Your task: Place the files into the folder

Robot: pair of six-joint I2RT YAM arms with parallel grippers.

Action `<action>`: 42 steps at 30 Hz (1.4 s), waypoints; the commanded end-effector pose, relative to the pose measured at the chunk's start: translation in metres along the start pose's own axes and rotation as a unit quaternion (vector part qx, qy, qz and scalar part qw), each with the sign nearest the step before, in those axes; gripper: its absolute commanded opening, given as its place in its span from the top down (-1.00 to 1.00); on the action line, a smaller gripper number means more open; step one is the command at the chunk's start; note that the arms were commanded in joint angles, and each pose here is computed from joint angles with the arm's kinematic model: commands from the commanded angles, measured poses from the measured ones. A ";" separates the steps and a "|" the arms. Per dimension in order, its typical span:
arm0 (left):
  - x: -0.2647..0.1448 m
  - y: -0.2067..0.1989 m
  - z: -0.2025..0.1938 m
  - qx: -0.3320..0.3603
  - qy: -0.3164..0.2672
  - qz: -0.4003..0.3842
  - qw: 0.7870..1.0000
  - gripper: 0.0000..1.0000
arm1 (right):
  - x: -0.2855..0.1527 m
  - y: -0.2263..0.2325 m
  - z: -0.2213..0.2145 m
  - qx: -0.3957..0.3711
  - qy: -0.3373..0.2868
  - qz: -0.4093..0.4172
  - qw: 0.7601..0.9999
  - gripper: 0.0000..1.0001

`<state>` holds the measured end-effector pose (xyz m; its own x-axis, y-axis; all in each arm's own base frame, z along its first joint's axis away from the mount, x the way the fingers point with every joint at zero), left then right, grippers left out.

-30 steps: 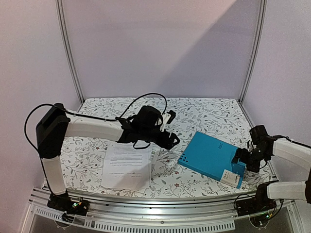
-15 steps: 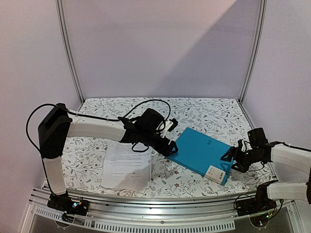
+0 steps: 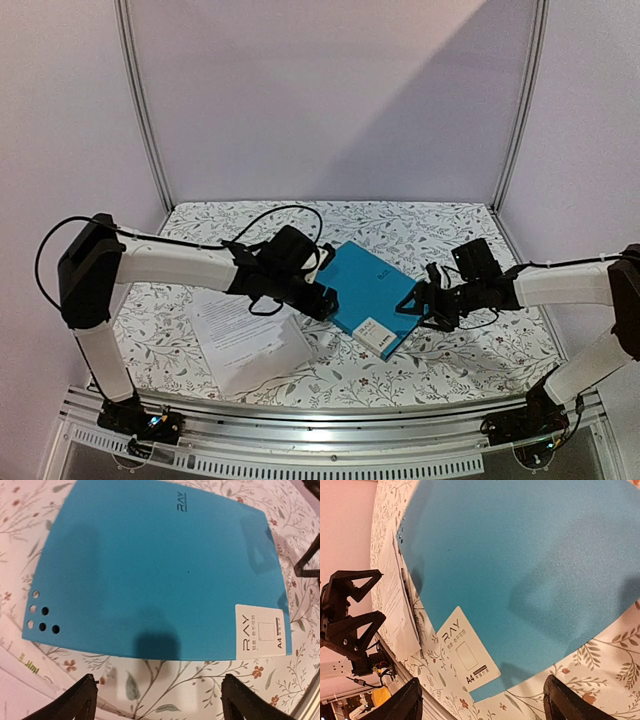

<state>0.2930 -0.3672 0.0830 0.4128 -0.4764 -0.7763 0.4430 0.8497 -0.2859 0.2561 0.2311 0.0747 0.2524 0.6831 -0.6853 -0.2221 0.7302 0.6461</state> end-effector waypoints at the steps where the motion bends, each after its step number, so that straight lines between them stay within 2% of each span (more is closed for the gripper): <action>1: -0.020 0.036 0.022 -0.081 -0.048 0.033 0.995 -0.74 | -0.006 -0.006 0.006 -0.036 0.013 -0.061 0.997 -0.67; 5: -0.015 0.062 0.030 -0.158 -0.054 0.049 0.985 -0.76 | -0.023 -0.028 0.016 -0.083 0.012 -0.161 0.983 -0.76; 9: 0.001 0.065 0.031 -0.205 -0.044 0.046 0.977 -0.75 | -0.034 -0.035 0.047 -0.115 -0.032 -0.208 0.971 -0.80; 14: 0.018 0.064 0.026 -0.233 -0.014 0.051 0.971 -0.76 | -0.028 -0.055 0.088 -0.108 -0.080 -0.229 0.964 -0.85; 16: 0.017 0.059 0.020 -0.240 0.001 0.041 0.970 -0.75 | -0.023 -0.066 0.101 -0.106 -0.090 -0.237 0.962 -0.95; 20: 0.010 0.062 0.011 -0.248 -0.002 0.044 0.968 -0.75 | 0.003 -0.090 0.117 -0.123 -0.087 -0.258 0.954 -0.98; 23: 0.015 0.065 0.010 -0.243 0.000 0.053 0.969 -0.75 | 0.023 -0.092 0.124 -0.127 -0.084 -0.238 0.959 -0.98; 30: 0.045 0.057 0.022 -0.231 0.011 0.046 0.972 -0.75 | 0.050 -0.089 0.097 -0.121 -0.048 -0.162 0.978 -0.96; 37: 0.077 0.041 0.042 -0.217 0.021 0.020 0.976 -0.74 | 0.036 -0.078 0.053 -0.107 -0.041 -0.106 0.988 -0.94; 42: 0.096 0.019 0.080 -0.194 -0.002 -0.012 0.981 -0.73 | 0.020 -0.072 0.026 -0.078 -0.045 -0.083 0.992 -0.92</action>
<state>0.3926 -0.3857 0.0391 0.4200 -0.4383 -0.7947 0.0381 0.8834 -0.4671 0.3451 0.1963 0.0410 0.4865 0.5194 -0.7025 -0.3747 0.8504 0.3693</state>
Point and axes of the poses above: each gripper's point midway between its finger pads, its own x axis out along the fingers, its own y axis along the line the jaws close on, z = x × y, the point moved 1 cm from there along -x, back along the fingers, and after that the axes turned 13 degrees about -x, right-handed, at the moved point
